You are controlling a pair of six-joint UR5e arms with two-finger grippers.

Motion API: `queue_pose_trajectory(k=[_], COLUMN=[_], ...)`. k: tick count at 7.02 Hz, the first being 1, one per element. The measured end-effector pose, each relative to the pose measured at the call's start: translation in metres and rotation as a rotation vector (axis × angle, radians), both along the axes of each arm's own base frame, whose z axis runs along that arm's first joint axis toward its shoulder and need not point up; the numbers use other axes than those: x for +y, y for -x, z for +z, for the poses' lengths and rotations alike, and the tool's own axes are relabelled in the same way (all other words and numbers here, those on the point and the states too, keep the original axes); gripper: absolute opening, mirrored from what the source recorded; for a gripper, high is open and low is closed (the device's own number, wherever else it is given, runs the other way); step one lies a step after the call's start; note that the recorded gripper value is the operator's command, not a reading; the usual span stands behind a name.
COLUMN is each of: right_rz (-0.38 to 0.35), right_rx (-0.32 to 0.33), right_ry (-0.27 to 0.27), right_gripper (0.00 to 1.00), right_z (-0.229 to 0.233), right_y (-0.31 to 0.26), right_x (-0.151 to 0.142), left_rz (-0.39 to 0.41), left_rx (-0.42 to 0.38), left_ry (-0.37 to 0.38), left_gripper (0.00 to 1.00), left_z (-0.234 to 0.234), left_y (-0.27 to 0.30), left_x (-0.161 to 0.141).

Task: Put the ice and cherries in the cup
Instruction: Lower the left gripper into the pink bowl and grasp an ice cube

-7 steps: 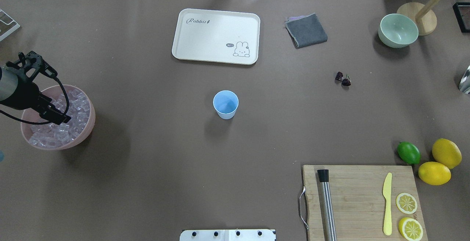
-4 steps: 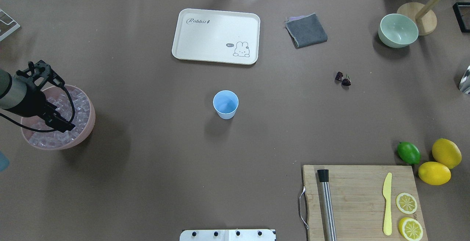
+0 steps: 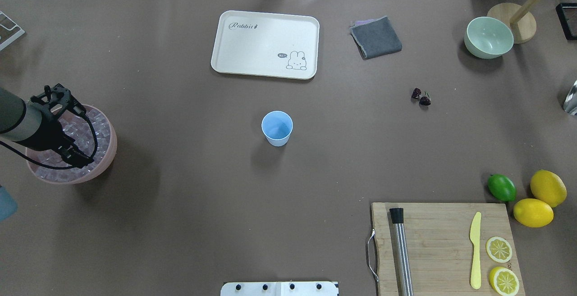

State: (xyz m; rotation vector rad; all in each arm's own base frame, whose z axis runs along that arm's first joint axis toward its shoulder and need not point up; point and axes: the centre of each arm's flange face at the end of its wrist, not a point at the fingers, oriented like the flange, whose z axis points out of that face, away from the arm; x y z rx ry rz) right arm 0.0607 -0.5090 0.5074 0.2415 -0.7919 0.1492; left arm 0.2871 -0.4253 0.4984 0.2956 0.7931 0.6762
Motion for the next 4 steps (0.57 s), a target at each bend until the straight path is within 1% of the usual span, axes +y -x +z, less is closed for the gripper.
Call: queue_pose_trajectory(k=[1, 2, 4], right_rz=[0.007, 0.01, 0.011], right_rx=[-0.003, -0.004, -0.002], right_ry=[-0.001, -0.002, -0.002], right_gripper=[1.0, 1.0, 1.0], right_z=[0.0, -0.001, -0.001], right_y=[-0.004, -0.006, -0.006], right_x=[0.002, 0.002, 0.002], left_rz=[0.013, 0.025, 0.024], left_rx=[-0.007, -0.015, -0.005], left_ry=[-0.018, -0.042, -0.063], left_gripper=[0.0, 0.0, 0.0], left_z=[0.001, 0.002, -0.005], left_y=[-0.003, -0.001, 0.008], left_x=[0.002, 0.003, 0.003])
